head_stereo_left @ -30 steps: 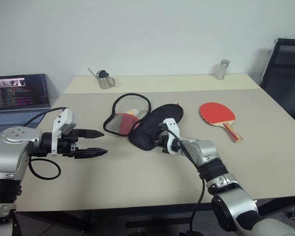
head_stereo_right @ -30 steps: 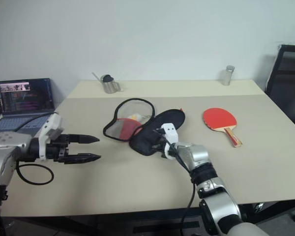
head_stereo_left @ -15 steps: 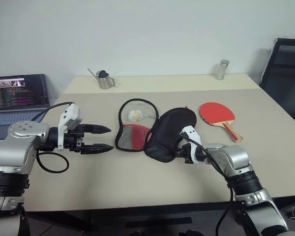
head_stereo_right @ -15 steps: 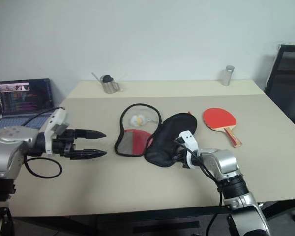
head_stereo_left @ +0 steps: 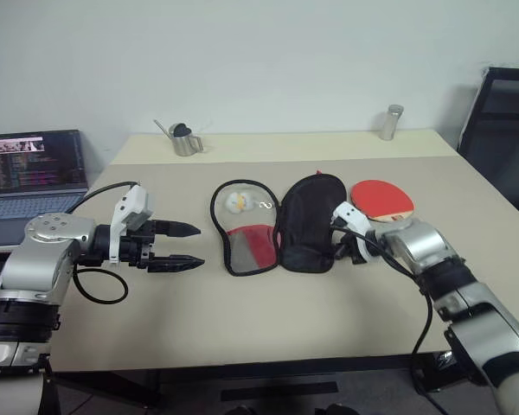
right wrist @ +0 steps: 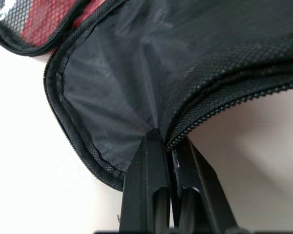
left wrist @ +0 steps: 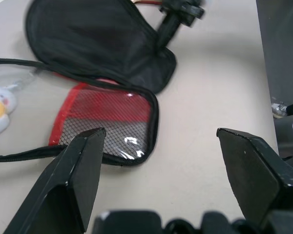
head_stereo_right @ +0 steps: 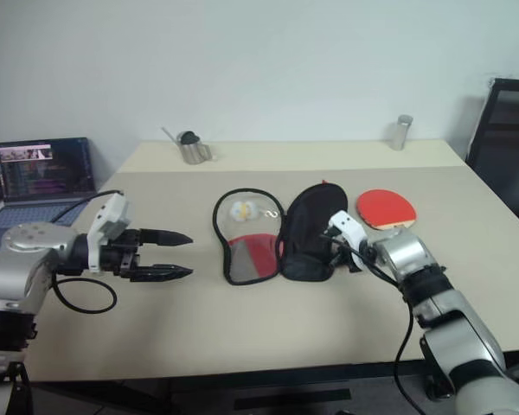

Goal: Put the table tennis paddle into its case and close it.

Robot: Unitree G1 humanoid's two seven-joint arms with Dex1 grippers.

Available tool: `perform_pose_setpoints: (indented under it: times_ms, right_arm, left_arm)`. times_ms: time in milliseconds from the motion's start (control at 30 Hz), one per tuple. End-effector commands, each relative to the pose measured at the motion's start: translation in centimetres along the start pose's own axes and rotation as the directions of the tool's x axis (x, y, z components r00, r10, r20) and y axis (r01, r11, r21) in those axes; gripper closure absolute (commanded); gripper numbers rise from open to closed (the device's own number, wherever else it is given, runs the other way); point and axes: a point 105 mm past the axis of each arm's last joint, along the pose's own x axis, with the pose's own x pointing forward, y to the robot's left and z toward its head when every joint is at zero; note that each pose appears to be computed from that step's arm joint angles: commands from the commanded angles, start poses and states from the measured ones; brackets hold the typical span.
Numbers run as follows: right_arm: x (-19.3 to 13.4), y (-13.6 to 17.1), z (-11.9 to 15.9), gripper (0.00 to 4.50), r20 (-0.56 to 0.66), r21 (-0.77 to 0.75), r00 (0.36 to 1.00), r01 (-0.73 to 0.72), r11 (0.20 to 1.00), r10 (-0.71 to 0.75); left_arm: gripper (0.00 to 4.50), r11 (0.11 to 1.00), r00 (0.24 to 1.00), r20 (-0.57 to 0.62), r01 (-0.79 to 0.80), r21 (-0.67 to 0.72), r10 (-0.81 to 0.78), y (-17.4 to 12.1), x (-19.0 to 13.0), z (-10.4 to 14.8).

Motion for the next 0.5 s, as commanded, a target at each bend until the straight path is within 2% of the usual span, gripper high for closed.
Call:
perform_pose_setpoints:
  times_ms: [33, 167, 500]
  right_arm:
    - [0.0, -0.7, 1.0, 4.47, -0.001, -0.043, 1.0, -0.011, 0.999, 0.011]
    - [-0.3, -1.5, 0.8, 4.47, -0.038, -0.072, 0.999, -0.017, 0.997, 0.014]
    - [-0.1, -2.3, 1.3, 4.47, -0.02, -0.09, 1.0, 0.01, 0.996, -0.012]
  left_arm:
    - [0.52, 0.999, 1.0, 0.027, -0.016, 0.05, 0.014, 0.0, -0.4, 1.4]
    - [0.52, 0.998, 0.999, 0.042, -0.021, 0.062, 0.018, 0.1, -0.1, 1.9]
    - [0.52, 0.989, 0.988, 0.13, -0.099, 0.108, 0.084, 1.4, 0.8, 3.7]
